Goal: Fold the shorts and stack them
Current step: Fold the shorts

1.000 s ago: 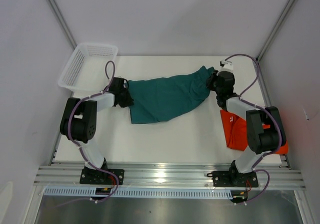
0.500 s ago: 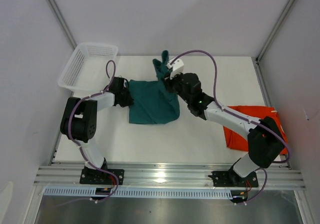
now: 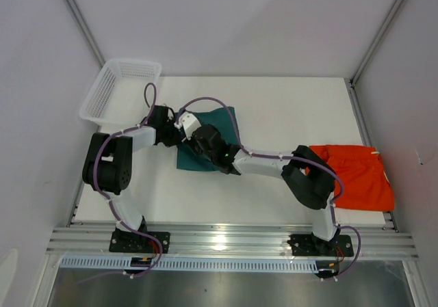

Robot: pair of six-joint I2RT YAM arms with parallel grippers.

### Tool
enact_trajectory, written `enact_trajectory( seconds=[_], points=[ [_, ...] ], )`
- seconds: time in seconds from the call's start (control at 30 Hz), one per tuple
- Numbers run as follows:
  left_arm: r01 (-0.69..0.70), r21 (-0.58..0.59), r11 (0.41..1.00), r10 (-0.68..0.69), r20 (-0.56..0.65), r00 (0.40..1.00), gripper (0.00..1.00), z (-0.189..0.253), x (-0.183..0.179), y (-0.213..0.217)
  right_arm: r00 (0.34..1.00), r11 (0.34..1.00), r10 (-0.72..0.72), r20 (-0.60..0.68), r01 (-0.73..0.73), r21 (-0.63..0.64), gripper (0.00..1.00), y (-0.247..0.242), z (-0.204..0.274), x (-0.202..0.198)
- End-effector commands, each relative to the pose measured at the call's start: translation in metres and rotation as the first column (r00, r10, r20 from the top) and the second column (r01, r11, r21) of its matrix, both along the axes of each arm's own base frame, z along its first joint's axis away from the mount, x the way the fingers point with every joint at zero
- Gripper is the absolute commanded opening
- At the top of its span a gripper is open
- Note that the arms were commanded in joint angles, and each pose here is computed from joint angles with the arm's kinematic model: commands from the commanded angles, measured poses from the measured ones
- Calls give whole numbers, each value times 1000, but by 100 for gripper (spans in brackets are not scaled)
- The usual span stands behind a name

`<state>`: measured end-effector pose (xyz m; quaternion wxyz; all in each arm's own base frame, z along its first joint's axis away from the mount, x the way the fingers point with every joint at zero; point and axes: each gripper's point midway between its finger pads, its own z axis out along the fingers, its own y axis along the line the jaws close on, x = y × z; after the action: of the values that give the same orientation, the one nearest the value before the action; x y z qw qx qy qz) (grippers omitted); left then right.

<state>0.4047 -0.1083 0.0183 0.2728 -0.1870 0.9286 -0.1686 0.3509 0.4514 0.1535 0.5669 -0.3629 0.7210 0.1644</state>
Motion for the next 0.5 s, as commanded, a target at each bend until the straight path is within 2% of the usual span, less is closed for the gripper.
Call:
enact_trajectory(
  seconds=[0.0, 0.27, 0.33, 0.4, 0.47],
  points=[
    [23, -33, 999, -24, -6, 1000, 0, -3, -1, -4, 997, 999, -50, 59, 49, 18, 0, 16, 14, 4],
    [0, -80, 997, 0, 11, 1000, 0, 17, -4, 2, 997, 998, -67, 35, 68, -20, 0, 29, -17, -8],
    [-26, -95, 995, 30, 39, 999, 0, 33, -5, 10, 997, 998, -66, 36, 66, -19, 4, 31, -17, -10],
    [-49, -103, 993, 55, 61, 997, 2, 45, -5, 18, 998, 998, -57, 37, 58, -20, 15, 32, -17, -13],
    [-57, -108, 993, 67, 98, 993, 6, 64, -4, 22, 999, 999, -33, 37, 34, -4, 37, 37, -14, -19]
  ],
)
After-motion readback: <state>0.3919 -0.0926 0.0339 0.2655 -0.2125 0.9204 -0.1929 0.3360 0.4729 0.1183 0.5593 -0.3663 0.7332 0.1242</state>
